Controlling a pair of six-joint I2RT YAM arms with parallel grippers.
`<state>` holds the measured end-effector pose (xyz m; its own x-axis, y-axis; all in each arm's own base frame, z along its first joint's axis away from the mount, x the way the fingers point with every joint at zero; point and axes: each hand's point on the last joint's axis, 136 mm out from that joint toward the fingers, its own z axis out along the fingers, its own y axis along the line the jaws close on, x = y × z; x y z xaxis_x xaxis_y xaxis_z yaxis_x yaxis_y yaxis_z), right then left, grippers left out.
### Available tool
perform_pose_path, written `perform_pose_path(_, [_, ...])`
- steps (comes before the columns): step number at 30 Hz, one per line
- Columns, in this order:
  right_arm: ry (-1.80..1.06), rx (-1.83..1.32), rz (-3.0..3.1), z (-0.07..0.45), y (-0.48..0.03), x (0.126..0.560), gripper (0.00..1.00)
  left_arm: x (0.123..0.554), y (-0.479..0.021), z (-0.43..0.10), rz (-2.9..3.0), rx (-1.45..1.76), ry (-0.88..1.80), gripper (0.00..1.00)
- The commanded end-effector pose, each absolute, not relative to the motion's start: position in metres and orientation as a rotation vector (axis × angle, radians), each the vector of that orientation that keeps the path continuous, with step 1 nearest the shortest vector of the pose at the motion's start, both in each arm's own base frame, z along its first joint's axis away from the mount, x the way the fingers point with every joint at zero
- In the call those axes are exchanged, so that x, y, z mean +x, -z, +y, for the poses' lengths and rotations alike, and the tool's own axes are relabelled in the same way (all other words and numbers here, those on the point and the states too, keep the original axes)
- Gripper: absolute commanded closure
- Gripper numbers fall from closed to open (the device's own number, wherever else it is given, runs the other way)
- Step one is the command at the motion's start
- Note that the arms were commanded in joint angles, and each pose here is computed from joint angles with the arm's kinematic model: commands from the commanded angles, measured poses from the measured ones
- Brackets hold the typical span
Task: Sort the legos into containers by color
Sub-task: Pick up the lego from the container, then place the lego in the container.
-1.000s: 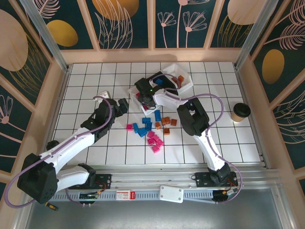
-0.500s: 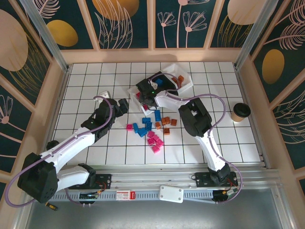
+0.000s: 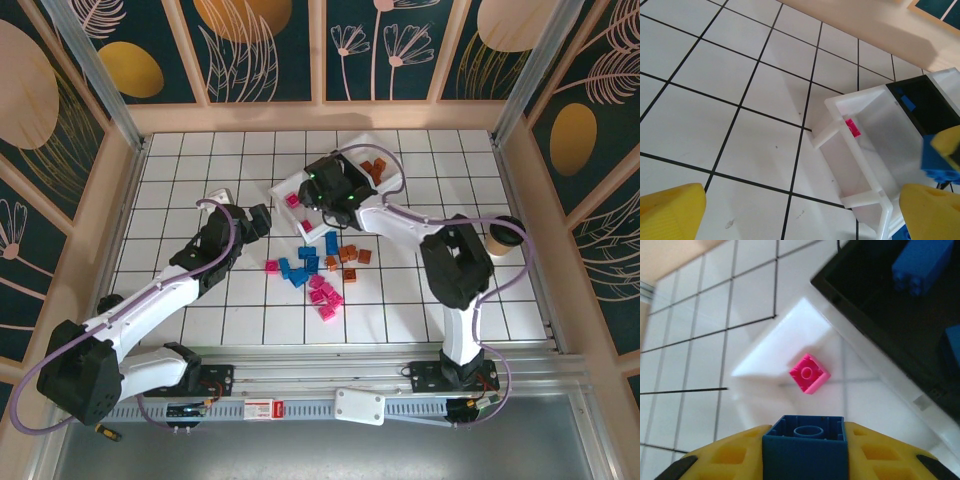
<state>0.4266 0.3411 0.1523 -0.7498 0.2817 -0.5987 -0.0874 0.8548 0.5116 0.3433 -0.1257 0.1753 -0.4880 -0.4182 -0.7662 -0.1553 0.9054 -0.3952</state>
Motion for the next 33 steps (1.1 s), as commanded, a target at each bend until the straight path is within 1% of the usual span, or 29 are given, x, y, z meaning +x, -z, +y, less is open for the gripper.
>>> perform_pose_path(1, [-0.769, 0.116, 2.302, 0.323, -0.17, 0.432, 0.86, 0.347, -0.184, -0.13, 2.072, -0.424, 0.364, 0.01])
perform_pose_path(6, [-0.765, 0.145, 2.325, 0.278, -0.171, 0.447, 0.86, 0.346, -0.178, -0.133, 2.088, -0.426, 0.378, 0.01])
perform_pose_path(10, [-0.584, 0.156, 2.319, 0.244, -0.165, 0.469, 0.86, 0.347, -0.174, -0.136, 2.099, -0.427, 0.39, 0.01])
perform_pose_path(12, [-0.511, 0.126, 2.352, 0.24, -0.152, 0.483, 0.86, 0.347, -0.172, -0.138, 2.108, -0.422, 0.399, 0.01])
perform_pose_path(16, [-0.435, 0.057, 2.429, 0.248, -0.12, 0.507, 0.84, 0.349, -0.17, -0.142, 2.12, -0.414, 0.406, 0.01])
perform_pose_path(17, [-0.422, 0.033, 2.439, 0.252, -0.115, 0.512, 0.82, 0.35, -0.169, -0.142, 2.124, -0.411, 0.406, 0.01])
perform_pose_path(18, [-0.422, 0.003, 2.446, 0.257, -0.113, 0.515, 0.76, 0.35, -0.168, -0.143, 2.127, -0.409, 0.406, 0.01])
perform_pose_path(20, [-0.391, -0.043, 2.459, 0.261, -0.111, 0.521, 0.5, 0.35, -0.167, -0.144, 2.132, -0.407, 0.409, 0.01])
perform_pose_path(21, [-0.342, -0.044, 2.449, 0.257, -0.114, 0.526, 0.44, 0.351, -0.166, -0.145, 2.134, -0.407, 0.411, 0.01])
perform_pose_path(22, [-0.317, -0.048, 2.432, 0.255, -0.119, 0.529, 0.41, 0.351, -0.165, -0.146, 2.139, -0.402, 0.412, 0.01])
perform_pose_path(24, [-0.281, -0.05, 2.389, 0.247, -0.133, 0.533, 0.38, 0.352, -0.164, -0.147, 2.144, -0.398, 0.413, 0.01])
perform_pose_path(27, [-0.243, -0.047, 2.349, 0.236, -0.146, 0.535, 0.36, 0.353, -0.161, -0.149, 2.152, -0.394, 0.413, 0.01])
perform_pose_path(33, [-0.119, -0.039, 2.381, 0.212, -0.132, 0.539, 0.35, 0.355, -0.158, -0.153, 2.163, -0.383, 0.424, 0.01])
